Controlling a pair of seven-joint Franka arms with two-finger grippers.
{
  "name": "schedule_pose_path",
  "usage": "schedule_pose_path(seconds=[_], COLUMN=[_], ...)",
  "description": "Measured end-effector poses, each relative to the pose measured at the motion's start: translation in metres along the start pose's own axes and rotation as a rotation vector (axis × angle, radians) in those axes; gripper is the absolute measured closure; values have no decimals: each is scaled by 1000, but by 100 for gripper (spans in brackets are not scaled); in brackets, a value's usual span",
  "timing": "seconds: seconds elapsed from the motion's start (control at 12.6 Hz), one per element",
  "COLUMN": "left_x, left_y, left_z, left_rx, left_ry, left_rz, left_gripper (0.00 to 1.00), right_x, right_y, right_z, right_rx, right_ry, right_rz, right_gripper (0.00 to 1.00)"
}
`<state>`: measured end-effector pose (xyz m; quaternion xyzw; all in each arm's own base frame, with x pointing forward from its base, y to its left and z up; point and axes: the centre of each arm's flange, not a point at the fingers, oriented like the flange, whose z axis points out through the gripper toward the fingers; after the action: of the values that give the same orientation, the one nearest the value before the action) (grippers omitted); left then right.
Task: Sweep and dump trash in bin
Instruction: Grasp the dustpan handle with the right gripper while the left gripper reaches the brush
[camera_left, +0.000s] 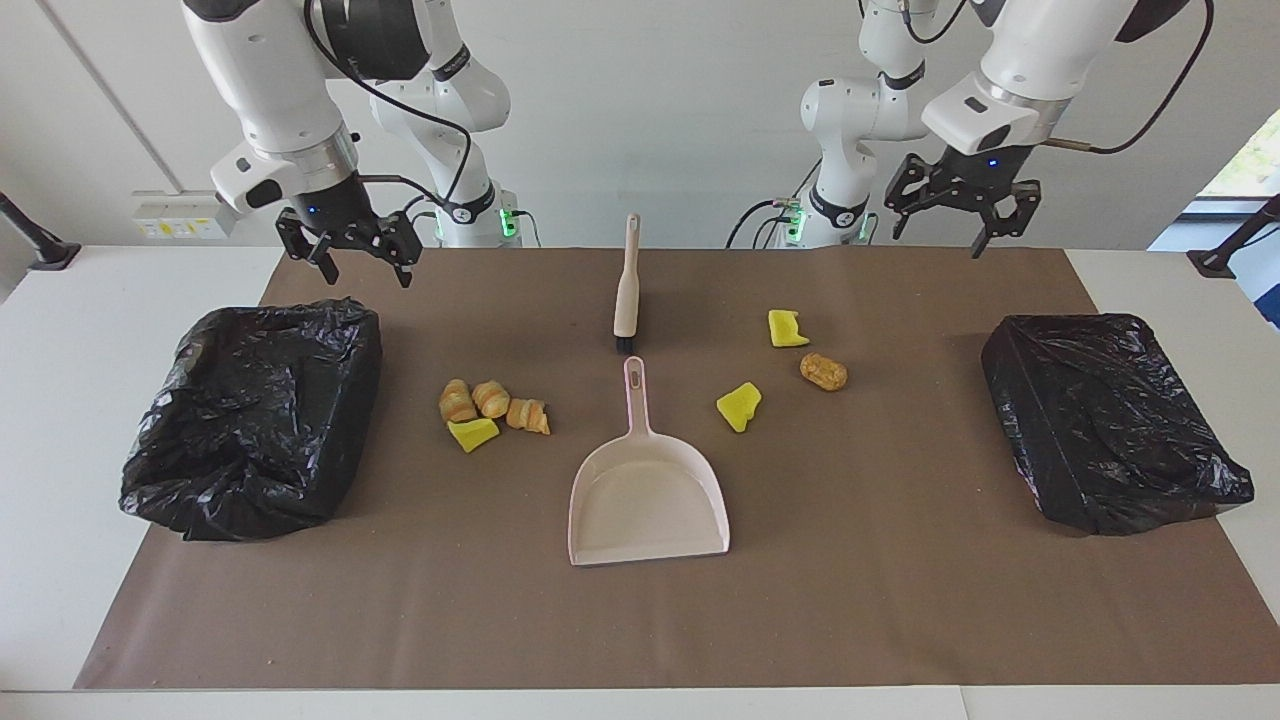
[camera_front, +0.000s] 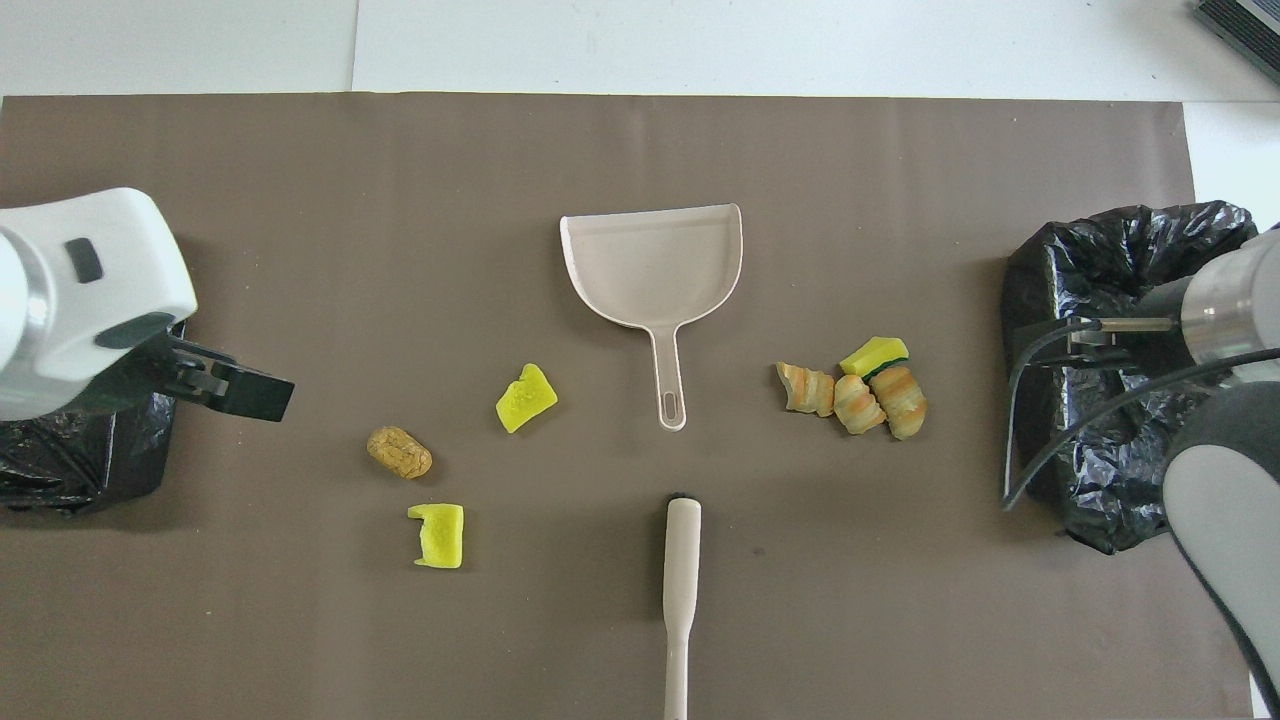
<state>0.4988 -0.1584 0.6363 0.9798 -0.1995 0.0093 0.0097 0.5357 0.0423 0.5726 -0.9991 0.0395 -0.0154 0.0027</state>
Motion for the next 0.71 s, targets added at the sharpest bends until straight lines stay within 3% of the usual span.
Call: schedule_pose_path(seconds=[0.4, 0.71], left_x=[-10, -63], left_y=[143, 223], left_z=[98, 166], left_rx=[-16, -13], left_ry=[4, -42], left_rz=[-5, 19], left_gripper=[0, 0], right_x=[3, 16], right_y=[-101, -153], right_z=[60, 116], right_rx=[12, 19], right_ry=[28, 42], right_rz=[-52, -75], right_gripper=[0, 0])
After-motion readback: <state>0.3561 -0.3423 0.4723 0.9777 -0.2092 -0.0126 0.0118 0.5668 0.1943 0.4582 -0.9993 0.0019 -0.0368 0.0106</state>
